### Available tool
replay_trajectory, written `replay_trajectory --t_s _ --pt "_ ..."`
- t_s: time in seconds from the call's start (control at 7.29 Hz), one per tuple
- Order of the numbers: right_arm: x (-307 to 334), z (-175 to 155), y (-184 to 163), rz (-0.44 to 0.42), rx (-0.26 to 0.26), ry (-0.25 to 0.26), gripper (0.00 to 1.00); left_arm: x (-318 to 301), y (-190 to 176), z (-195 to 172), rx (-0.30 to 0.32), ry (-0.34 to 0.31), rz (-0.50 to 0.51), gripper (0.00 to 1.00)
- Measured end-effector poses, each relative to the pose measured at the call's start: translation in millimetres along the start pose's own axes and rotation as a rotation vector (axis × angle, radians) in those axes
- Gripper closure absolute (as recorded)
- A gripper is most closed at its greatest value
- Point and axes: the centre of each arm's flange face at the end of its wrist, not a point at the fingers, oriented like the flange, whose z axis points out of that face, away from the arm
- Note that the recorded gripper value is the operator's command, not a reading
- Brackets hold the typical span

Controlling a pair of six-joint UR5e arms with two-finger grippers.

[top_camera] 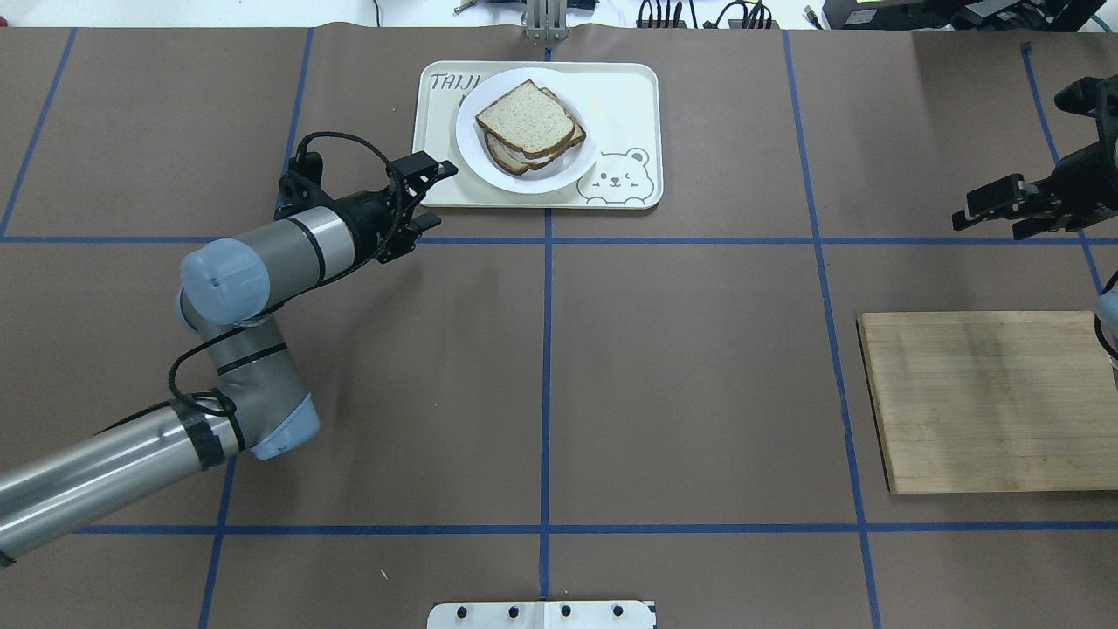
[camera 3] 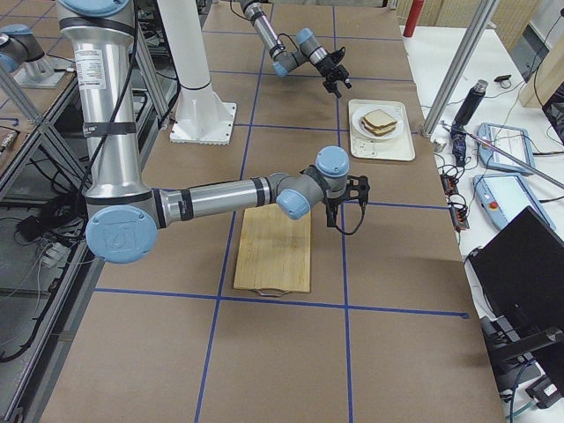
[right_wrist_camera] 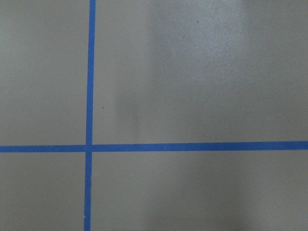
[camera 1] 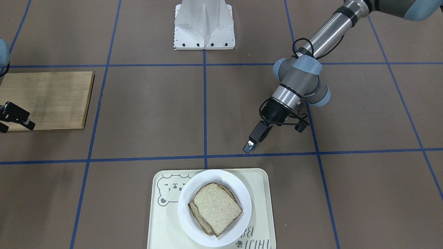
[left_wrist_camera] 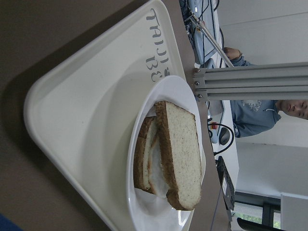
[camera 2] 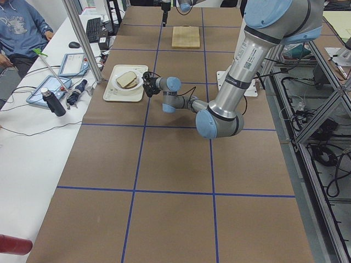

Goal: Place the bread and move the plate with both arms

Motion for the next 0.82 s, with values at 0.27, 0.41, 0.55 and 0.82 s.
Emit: replay_trajectory --t_s 0.27,0.41,0.55,0.82 --pt "3.9 -8.7 -7.1 0.002 0.048 0.026 0.0 -5.4 -65.5 -26.3 -0.007 -0.108 0.247 0.03" --pt "5.8 -12.5 -9.8 0.002 0.075 0.044 0.0 -17.0 -113.7 -46.2 -0.011 -0.19 0.369 0.03" --pt "8.4 -15.0 -12.0 0.003 0.101 0.065 0.0 -33.7 -161.0 -70.0 -0.024 -0.285 0.531 0.03" --pt "23.1 -13.9 -12.9 0.014 0.151 0.13 0.0 -39.2 -246.7 -125.3 -0.064 -0.51 0.828 0.02"
